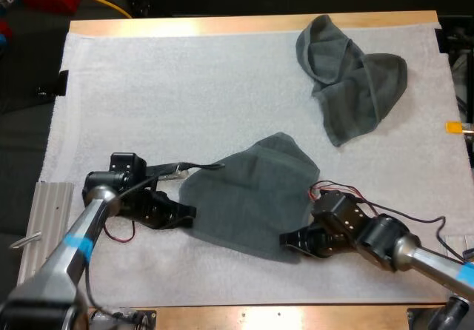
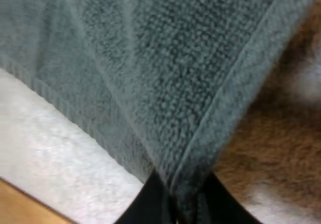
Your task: Pick towel from pile, fold and stack
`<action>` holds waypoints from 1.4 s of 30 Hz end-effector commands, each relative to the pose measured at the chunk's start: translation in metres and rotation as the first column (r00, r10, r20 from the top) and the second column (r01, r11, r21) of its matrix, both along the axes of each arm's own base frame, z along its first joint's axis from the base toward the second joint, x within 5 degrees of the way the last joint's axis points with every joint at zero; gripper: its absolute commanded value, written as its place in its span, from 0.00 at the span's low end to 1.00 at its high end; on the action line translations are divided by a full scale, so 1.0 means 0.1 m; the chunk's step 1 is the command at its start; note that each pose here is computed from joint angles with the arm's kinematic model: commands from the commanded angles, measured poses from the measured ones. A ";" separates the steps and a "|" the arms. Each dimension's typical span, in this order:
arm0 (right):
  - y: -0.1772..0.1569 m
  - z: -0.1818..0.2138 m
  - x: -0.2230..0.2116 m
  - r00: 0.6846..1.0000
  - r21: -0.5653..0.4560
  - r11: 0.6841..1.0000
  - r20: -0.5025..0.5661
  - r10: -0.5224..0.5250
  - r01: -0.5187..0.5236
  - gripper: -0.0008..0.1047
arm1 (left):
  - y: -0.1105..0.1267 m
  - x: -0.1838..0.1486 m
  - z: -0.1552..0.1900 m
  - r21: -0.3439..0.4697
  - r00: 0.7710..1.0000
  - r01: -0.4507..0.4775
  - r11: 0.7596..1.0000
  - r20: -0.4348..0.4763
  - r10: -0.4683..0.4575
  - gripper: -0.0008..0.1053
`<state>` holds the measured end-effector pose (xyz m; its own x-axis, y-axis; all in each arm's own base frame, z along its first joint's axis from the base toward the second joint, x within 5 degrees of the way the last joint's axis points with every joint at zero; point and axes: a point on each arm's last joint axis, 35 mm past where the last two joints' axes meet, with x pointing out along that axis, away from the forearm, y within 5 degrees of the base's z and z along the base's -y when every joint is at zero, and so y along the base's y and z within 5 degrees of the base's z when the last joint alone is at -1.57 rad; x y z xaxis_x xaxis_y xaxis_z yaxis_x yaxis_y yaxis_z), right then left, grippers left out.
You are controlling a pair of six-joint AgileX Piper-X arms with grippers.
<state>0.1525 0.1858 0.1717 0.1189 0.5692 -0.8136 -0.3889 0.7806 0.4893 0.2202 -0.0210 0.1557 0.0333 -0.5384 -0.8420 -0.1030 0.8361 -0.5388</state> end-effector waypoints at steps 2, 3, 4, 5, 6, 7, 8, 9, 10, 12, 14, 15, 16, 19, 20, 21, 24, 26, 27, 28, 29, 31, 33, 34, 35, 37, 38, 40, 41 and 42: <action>-0.03 0.13 -0.03 0.999 0.028 1.000 0.041 0.007 -0.008 0.02 | -0.02 -0.06 0.19 -0.024 0.998 0.016 1.000 0.057 -0.014 0.01; -0.05 0.19 -0.04 0.999 0.037 0.999 0.053 0.004 -0.006 0.02 | -0.03 -0.09 0.26 -0.037 0.997 0.020 0.999 0.077 -0.017 0.01; -0.06 0.25 -0.05 0.998 0.039 0.999 0.063 0.000 -0.002 0.02 | -0.03 -0.12 0.31 -0.048 0.996 0.023 0.999 0.092 -0.018 0.01; -0.07 0.31 -0.05 0.998 0.036 0.999 0.070 -0.004 0.001 0.02 | -0.03 -0.14 0.36 -0.055 0.994 0.026 0.998 0.104 -0.020 0.01; -0.09 0.40 -0.07 0.997 0.029 1.000 0.079 0.000 -0.002 0.02 | -0.04 -0.18 0.42 -0.058 0.992 0.031 0.998 0.120 -0.024 0.01; -0.10 0.47 -0.07 0.996 0.022 1.000 0.087 0.010 -0.012 0.02 | -0.05 -0.21 0.47 -0.057 0.991 0.036 0.998 0.132 -0.028 0.01; -0.10 0.53 -0.07 0.995 0.016 1.000 0.098 0.021 -0.022 0.02 | -0.06 -0.24 0.51 -0.057 0.989 0.042 0.997 0.141 -0.034 0.01; -0.11 0.63 -0.08 0.993 0.009 0.999 0.113 0.031 -0.032 0.02 | -0.09 -0.28 0.58 -0.057 0.987 0.056 0.997 0.151 -0.047 0.01; -0.11 0.70 -0.08 0.992 0.004 0.999 0.121 0.035 -0.036 0.02 | -0.11 -0.31 0.63 -0.057 0.985 0.071 0.996 0.159 -0.061 0.01; -0.11 0.88 -0.07 0.989 0.002 0.998 0.138 0.054 -0.055 0.02 | -0.18 -0.37 0.76 -0.058 0.979 0.104 0.993 0.182 -0.092 0.01; -0.12 1.00 -0.08 0.987 -0.015 0.997 0.140 0.075 -0.074 0.02 | -0.24 -0.42 0.90 -0.052 0.970 0.135 0.990 0.210 -0.121 0.01; -0.13 1.10 -0.09 0.986 -0.023 0.997 0.142 0.083 -0.080 0.02 | -0.27 -0.46 1.00 -0.039 0.964 0.147 0.988 0.229 -0.134 0.01; -0.14 1.17 -0.10 0.985 -0.028 0.996 0.147 0.087 -0.083 0.02 | -0.29 -0.49 1.08 -0.027 0.959 0.154 0.988 0.246 -0.143 0.01; -0.17 1.39 -0.13 0.980 -0.031 0.994 0.168 0.110 -0.106 0.02 | -0.35 -0.58 1.37 0.032 0.937 0.161 0.986 0.309 -0.163 0.01; -0.19 1.45 -0.14 0.979 -0.033 0.993 0.171 0.115 -0.111 0.02 | -0.36 -0.60 1.45 0.049 0.932 0.157 0.986 0.323 -0.164 0.01; -0.21 1.53 -0.16 0.978 -0.035 0.993 0.171 0.117 -0.113 0.02 | -0.36 -0.65 1.55 0.064 0.926 0.156 0.986 0.338 -0.168 0.01; -0.28 1.72 -0.23 0.977 -0.029 0.993 0.175 0.119 -0.116 0.02 | -0.39 -0.75 1.77 0.080 0.914 0.165 0.983 0.362 -0.183 0.01; -0.32 1.82 -0.28 0.977 -0.009 0.991 0.167 0.130 -0.130 0.02 | -0.40 -0.82 1.86 0.083 0.916 0.171 0.982 0.355 -0.189 0.01; -0.35 1.88 -0.31 0.978 0.005 0.990 0.157 0.140 -0.142 0.02 | -0.41 -0.87 1.92 0.089 0.916 0.178 0.980 0.348 -0.199 0.01; -0.37 1.91 -0.34 0.978 0.012 0.989 0.151 0.146 -0.149 0.02 | -0.42 -0.90 1.96 0.098 0.916 0.184 0.978 0.344 -0.207 0.01; -0.39 1.94 -0.36 0.978 0.016 0.988 0.146 0.149 -0.153 0.02 | -0.43 -0.93 1.99 0.111 0.915 0.188 0.976 0.343 -0.215 0.01; -0.44 1.98 -0.41 0.978 0.025 0.986 0.131 0.160 -0.165 0.02 | -0.44 -1.00 2.03 0.137 0.916 0.195 0.971 0.329 -0.231 0.01; -0.47 2.00 -0.46 0.978 0.044 0.982 0.106 0.177 -0.183 0.02 | -0.47 -1.07 2.06 0.136 0.920 0.211 0.968 0.306 -0.243 0.01; -0.49 2.01 -0.48 0.978 0.056 0.980 0.091 0.187 -0.193 0.02 | -0.48 -1.10 2.07 0.133 0.924 0.214 0.968 0.295 -0.245 0.01; -0.50 2.01 -0.50 0.977 0.063 0.977 0.076 0.197 -0.202 0.02 | -0.48 -1.13 2.07 0.132 0.926 0.215 0.968 0.287 -0.245 0.01; -0.54 2.01 -0.54 0.978 0.053 0.977 0.045 0.205 -0.207 0.02 | -0.50 -1.20 2.08 0.149 0.929 0.209 0.966 0.278 -0.244 0.01; -0.55 2.00 -0.55 0.978 0.044 0.978 0.037 0.205 -0.206 0.02 | -0.51 -1.21 2.08 0.158 0.929 0.209 0.965 0.275 -0.247 0.01; -0.57 1.98 -0.56 0.977 0.027 0.977 0.025 0.210 -0.211 0.02 | -0.53 -1.23 2.08 0.172 0.931 0.210 0.962 0.264 -0.251 0.01; -0.57 1.96 -0.56 0.977 0.025 0.977 0.024 0.212 -0.212 0.02 | -0.54 -1.23 2.07 0.179 0.931 0.211 0.961 0.262 -0.254 0.01; -0.56 1.94 -0.56 0.977 0.020 0.977 0.022 0.210 -0.211 0.02 | -0.55 -1.22 2.06 0.195 0.931 0.211 0.958 0.259 -0.258 0.01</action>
